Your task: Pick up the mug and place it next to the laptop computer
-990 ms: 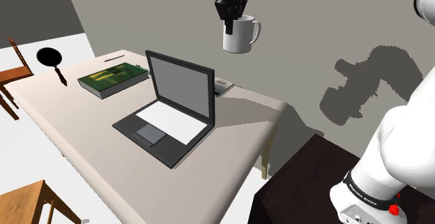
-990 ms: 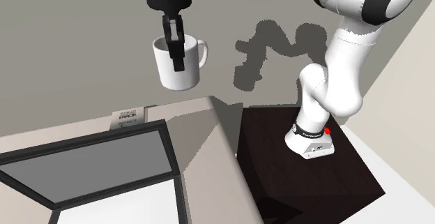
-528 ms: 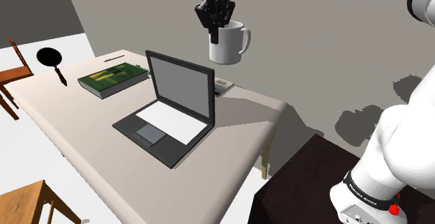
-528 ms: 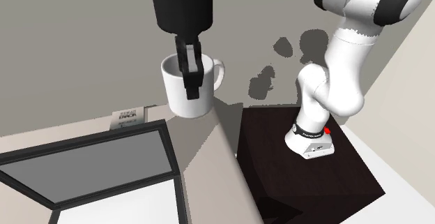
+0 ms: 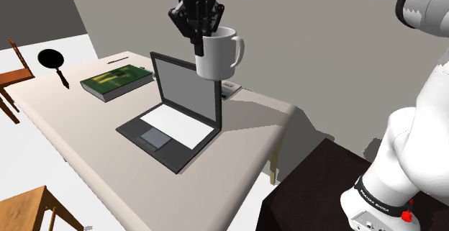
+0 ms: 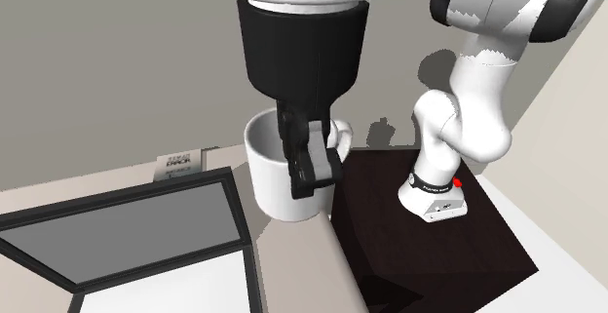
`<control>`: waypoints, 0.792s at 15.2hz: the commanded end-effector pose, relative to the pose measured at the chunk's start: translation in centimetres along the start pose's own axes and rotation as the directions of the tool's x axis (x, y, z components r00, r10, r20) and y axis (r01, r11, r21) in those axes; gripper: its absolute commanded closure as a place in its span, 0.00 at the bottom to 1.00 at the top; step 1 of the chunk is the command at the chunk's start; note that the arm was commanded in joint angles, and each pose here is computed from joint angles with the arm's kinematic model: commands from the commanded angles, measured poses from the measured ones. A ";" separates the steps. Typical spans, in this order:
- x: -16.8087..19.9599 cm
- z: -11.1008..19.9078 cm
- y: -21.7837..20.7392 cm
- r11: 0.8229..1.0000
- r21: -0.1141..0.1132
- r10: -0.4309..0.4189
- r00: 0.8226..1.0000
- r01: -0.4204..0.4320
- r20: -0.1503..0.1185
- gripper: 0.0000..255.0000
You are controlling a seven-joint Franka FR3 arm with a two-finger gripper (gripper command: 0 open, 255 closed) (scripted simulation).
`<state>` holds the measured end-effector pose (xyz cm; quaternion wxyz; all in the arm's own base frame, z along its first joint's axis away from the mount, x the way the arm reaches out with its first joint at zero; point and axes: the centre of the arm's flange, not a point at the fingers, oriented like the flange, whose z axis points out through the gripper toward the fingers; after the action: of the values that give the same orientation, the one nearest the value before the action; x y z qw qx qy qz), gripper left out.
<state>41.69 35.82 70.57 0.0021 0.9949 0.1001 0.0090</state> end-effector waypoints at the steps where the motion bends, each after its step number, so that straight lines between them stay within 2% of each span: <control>1: -0.6 0.3 -2.6 1.000 0.000 0.002 1.000 -0.002 0.000 1.00; 3: -1.1 0.2 -5.1 1.000 0.000 0.002 1.000 -0.002 0.000 1.00; 12: -1.2 5.0 -5.1 1.000 0.000 0.002 1.000 -0.002 0.000 1.00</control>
<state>39.51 40.59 65.97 0.0023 0.9950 0.0991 0.0088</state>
